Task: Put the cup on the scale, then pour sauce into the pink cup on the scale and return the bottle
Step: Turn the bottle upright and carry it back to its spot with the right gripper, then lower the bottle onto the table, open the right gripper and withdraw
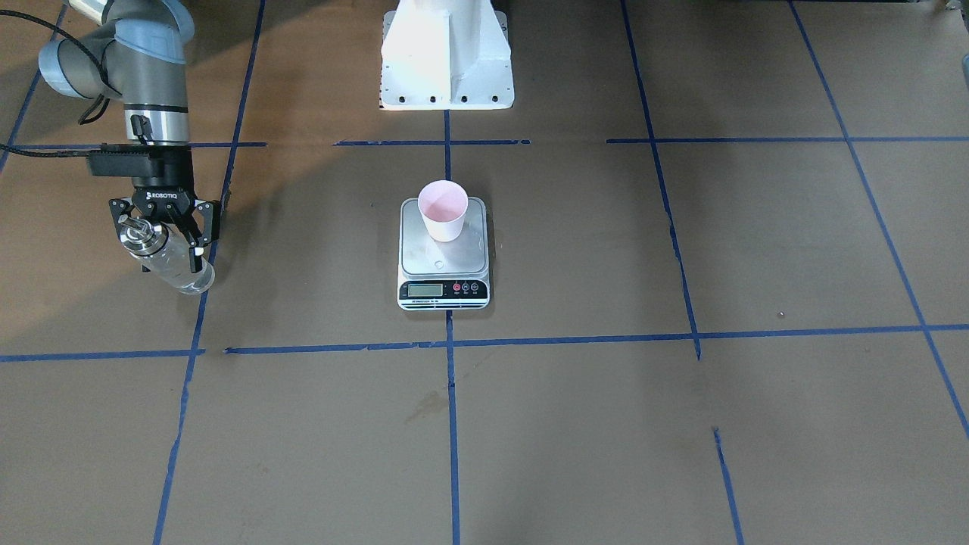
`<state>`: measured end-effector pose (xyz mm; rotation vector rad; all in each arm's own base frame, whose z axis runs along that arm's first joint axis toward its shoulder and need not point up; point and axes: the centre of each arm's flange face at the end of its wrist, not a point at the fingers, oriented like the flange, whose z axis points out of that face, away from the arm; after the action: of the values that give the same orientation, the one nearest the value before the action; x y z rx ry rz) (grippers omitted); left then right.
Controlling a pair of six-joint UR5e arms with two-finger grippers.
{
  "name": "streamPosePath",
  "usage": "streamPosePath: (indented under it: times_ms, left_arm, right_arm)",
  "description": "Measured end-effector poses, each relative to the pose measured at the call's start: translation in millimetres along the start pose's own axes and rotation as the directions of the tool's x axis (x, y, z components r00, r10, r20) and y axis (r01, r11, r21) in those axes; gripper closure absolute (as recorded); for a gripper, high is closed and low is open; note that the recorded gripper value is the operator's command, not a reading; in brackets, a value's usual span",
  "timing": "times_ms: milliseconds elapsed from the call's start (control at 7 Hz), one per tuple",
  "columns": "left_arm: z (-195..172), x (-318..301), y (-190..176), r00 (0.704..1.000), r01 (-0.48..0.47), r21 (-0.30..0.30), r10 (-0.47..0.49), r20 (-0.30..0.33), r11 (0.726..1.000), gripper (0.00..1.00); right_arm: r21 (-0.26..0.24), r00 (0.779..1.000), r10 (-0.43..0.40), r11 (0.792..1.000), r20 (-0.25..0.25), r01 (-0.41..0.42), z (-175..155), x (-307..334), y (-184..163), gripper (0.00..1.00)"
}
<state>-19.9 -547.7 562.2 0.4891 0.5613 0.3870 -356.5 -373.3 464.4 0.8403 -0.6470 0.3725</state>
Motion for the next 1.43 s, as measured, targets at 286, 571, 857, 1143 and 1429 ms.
streamPosePath:
  times_ms: [286,571,857,1143,1429]
  left_arm:
    - [0,0,-1,1.000,-0.001,0.001,0.001,0.000,1.000,0.00]
    - [0,0,-1,1.000,-0.001,0.001,0.001,0.000,1.000,0.00]
    - [0,0,0,1.000,0.000,0.000,0.000,0.000,1.000,0.00]
    - [0,0,0,1.000,0.000,0.001,0.000,0.000,1.000,0.00]
    - [-2,0,0,1.000,0.000,0.003,0.000,0.001,1.000,0.00]
  right_arm:
    - [-0.019,1.000,-0.007,1.000,-0.001,0.007,2,1,7,1.00]
    - [-0.058,1.000,-0.008,0.998,0.018,0.009,-1,-4,12,0.27]
    - [-0.071,1.000,-0.016,0.997,0.019,0.017,-2,-5,16,0.00]
    - [-0.098,1.000,-0.027,0.995,0.013,0.028,-3,-6,17,0.00]
    - [-0.244,0.996,-0.083,0.967,-0.035,0.072,-20,-16,14,0.00]
